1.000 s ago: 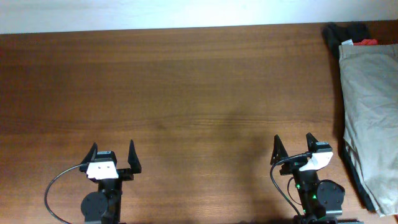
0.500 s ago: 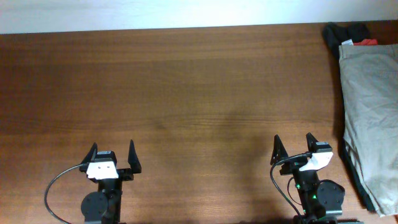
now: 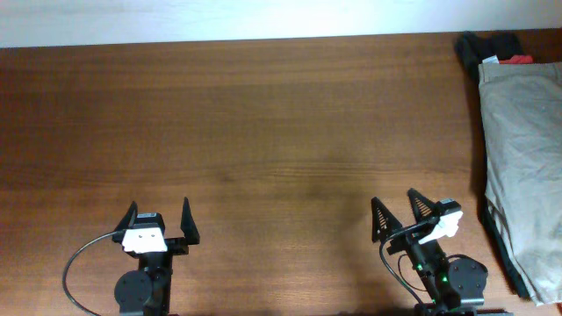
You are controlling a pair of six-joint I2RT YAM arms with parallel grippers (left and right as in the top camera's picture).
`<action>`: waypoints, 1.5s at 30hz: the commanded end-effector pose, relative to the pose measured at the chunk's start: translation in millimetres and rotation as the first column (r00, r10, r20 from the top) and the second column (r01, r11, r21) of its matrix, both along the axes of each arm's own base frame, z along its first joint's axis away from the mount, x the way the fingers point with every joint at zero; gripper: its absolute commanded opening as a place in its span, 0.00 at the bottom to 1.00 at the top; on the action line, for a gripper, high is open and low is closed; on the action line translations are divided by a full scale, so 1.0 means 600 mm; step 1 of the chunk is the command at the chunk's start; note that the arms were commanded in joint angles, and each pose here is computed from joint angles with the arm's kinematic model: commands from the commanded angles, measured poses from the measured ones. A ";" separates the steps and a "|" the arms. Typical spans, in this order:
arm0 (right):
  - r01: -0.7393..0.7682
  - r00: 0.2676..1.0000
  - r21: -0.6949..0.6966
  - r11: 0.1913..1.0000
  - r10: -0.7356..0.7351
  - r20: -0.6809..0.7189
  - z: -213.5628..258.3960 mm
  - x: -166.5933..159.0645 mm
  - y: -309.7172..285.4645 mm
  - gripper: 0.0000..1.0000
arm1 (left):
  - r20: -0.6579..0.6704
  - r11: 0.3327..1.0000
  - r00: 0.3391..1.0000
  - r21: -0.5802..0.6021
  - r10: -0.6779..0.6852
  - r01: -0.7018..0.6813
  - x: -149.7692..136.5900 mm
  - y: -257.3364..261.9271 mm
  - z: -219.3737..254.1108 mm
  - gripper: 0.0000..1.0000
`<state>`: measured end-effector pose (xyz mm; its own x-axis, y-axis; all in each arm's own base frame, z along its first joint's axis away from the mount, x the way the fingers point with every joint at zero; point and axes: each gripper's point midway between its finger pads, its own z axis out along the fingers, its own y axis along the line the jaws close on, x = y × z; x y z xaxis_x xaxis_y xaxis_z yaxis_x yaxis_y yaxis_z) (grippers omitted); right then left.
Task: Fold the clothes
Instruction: 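Reach the right gripper to the khaki pants on the clothes pile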
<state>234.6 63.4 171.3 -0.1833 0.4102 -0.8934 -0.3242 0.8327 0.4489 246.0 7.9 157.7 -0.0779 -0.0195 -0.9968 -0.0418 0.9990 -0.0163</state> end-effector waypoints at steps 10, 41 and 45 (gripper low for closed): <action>0.210 0.934 -0.084 0.974 -0.175 0.312 0.190 -0.009 -0.049 0.99 | -0.001 1.000 1.000 0.016 0.008 -0.008 0.000 0.002 -0.002 0.99; 0.093 0.575 -0.869 0.486 -0.739 -0.351 -0.100 0.543 -0.456 0.99 | 0.000 1.000 1.000 0.016 0.008 -0.008 0.000 0.002 -0.002 0.99; 0.086 0.492 -0.922 0.377 -0.821 -0.290 -0.155 0.540 -0.499 0.95 | -0.001 1.000 1.000 0.016 0.008 -0.008 0.000 0.002 -0.002 0.99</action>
<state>562.1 -213.4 85.1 -0.7910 -0.0484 -0.6099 0.2896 0.8485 -0.4430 245.9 9.1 157.8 -0.0770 -0.0195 -0.9968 -0.0486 0.9987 -0.0158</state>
